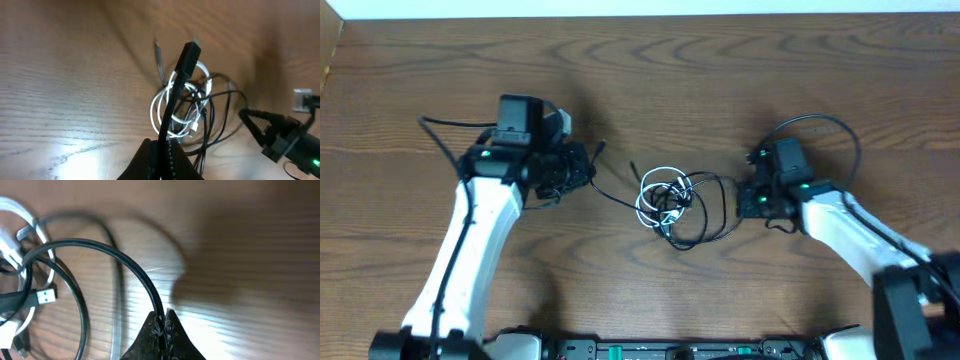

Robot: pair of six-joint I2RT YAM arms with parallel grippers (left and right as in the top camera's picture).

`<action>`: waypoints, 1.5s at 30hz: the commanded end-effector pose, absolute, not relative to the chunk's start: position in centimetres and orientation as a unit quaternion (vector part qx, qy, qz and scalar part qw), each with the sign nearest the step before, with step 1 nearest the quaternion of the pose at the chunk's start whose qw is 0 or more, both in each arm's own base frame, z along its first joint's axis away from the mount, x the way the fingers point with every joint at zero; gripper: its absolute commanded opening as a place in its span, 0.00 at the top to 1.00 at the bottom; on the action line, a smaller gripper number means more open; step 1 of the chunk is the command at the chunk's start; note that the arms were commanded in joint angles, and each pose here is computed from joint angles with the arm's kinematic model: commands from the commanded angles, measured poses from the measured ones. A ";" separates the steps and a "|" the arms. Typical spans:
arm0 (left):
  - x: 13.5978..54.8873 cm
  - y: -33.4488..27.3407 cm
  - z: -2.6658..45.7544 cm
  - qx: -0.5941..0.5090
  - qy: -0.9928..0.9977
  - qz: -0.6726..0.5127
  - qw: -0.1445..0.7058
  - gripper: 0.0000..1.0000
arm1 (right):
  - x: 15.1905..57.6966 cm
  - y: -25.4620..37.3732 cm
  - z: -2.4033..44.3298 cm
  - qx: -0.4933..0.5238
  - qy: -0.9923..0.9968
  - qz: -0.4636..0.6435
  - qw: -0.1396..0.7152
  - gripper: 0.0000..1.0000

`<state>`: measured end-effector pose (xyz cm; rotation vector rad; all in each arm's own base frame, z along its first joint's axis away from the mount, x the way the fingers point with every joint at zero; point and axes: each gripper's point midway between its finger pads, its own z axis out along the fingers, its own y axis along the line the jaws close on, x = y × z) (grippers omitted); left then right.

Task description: Untangle cables

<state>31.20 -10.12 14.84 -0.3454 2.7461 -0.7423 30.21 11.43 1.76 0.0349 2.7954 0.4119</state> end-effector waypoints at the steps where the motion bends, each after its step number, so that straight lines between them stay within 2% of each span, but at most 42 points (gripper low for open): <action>1: 31.2 -8.6 17.3 -0.125 0.940 -0.257 0.185 0.92 | 31.7 7.2 5.6 0.047 0.968 0.086 0.232 0.99; 14: 30.6 -2.0 22.9 -0.208 0.898 -0.245 0.299 0.93 | 32.1 -1.4 16.7 0.155 0.898 0.026 0.411 0.99; 18: 30.2 -0.2 23.9 -0.236 0.884 -0.250 0.317 0.92 | 32.0 -4.4 18.8 0.194 0.872 0.002 0.449 0.99; 27: 29.7 4.7 24.4 -0.309 0.854 -0.245 0.340 0.93 | 29.4 -11.8 17.9 0.280 0.858 -0.087 0.423 0.99; 36: 28.8 8.8 24.3 -0.368 0.830 -0.222 0.355 0.92 | 27.0 -16.0 16.5 0.364 0.838 -0.108 0.392 0.99; 40: 28.8 8.6 24.4 -0.375 0.825 -0.234 0.351 0.92 | 27.2 -15.3 15.8 0.372 0.843 -0.076 0.382 0.99; 45: 29.4 7.1 24.4 -0.353 0.834 -0.249 0.345 0.92 | 29.0 -11.1 14.7 0.326 0.869 0.045 0.369 0.99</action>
